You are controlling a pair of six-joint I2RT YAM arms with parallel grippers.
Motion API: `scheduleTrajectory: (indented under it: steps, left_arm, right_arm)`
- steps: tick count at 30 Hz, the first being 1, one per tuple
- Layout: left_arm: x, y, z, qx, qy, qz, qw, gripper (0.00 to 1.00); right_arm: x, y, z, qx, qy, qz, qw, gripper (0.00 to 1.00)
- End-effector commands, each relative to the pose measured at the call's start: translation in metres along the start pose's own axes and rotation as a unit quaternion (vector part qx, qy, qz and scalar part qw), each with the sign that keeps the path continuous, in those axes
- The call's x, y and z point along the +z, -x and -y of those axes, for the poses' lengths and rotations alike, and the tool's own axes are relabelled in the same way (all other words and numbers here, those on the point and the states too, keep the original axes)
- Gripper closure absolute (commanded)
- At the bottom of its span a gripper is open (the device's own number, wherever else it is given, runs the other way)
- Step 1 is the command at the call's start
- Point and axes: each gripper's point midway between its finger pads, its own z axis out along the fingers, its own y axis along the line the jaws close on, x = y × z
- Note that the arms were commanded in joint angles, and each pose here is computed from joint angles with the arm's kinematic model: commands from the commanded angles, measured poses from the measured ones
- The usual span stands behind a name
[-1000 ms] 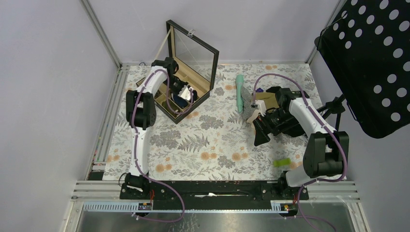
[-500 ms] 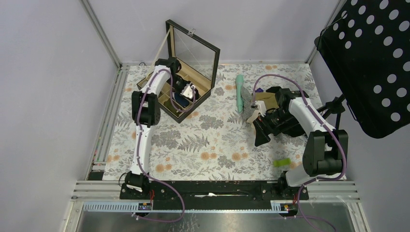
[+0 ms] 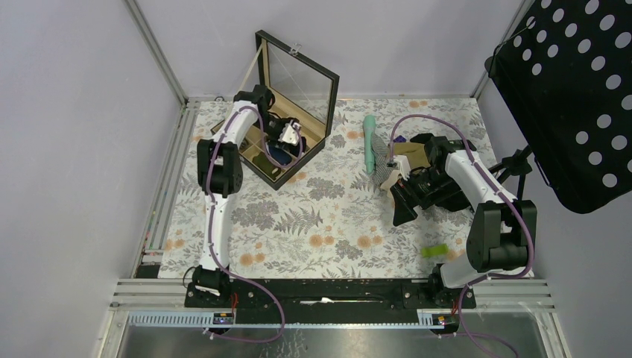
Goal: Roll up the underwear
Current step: Place the underwear in the storage box.
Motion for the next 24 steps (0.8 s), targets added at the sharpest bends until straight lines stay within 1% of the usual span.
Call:
scheduleTrajectory:
  steps: [1, 4, 8, 13, 16, 19, 24]
  left_arm:
    - [-0.022, 0.028, -0.01, -0.013, 0.026, 0.026, 0.999, 0.4]
    - [-0.031, 0.031, -0.018, -0.027, 0.038, 0.026, 0.999, 0.4]
    - [-0.035, 0.029, -0.002, -0.016, 0.007, 0.009, 1.0, 0.4]
    - [-0.041, 0.02, -0.003, -0.031, 0.009, -0.011, 0.999, 0.4]
    - [-0.047, 0.014, -0.01, -0.045, 0.027, -0.016, 0.998, 0.4]
    - [-0.055, 0.021, -0.017, -0.053, 0.045, -0.008, 0.998, 0.4]
    - [-0.054, 0.028, 0.002, -0.047, 0.028, -0.006, 0.998, 0.39]
  right_arm:
    - [-0.007, 0.005, -0.007, -0.008, 0.008, 0.011, 1.0, 0.0]
    - [-0.007, 0.005, -0.007, -0.014, 0.009, 0.012, 1.0, 0.0]
    - [-0.005, 0.003, -0.01, -0.012, 0.015, 0.011, 1.0, 0.0]
    - [-0.007, 0.004, -0.012, -0.018, 0.011, 0.017, 1.0, 0.0]
    - [-0.007, 0.001, -0.014, -0.021, 0.009, 0.016, 1.0, 0.0]
    - [-0.008, -0.003, -0.017, -0.023, 0.006, 0.015, 1.0, 0.0]
    - [-0.007, -0.003, -0.019, -0.023, 0.008, 0.018, 1.0, 0.0]
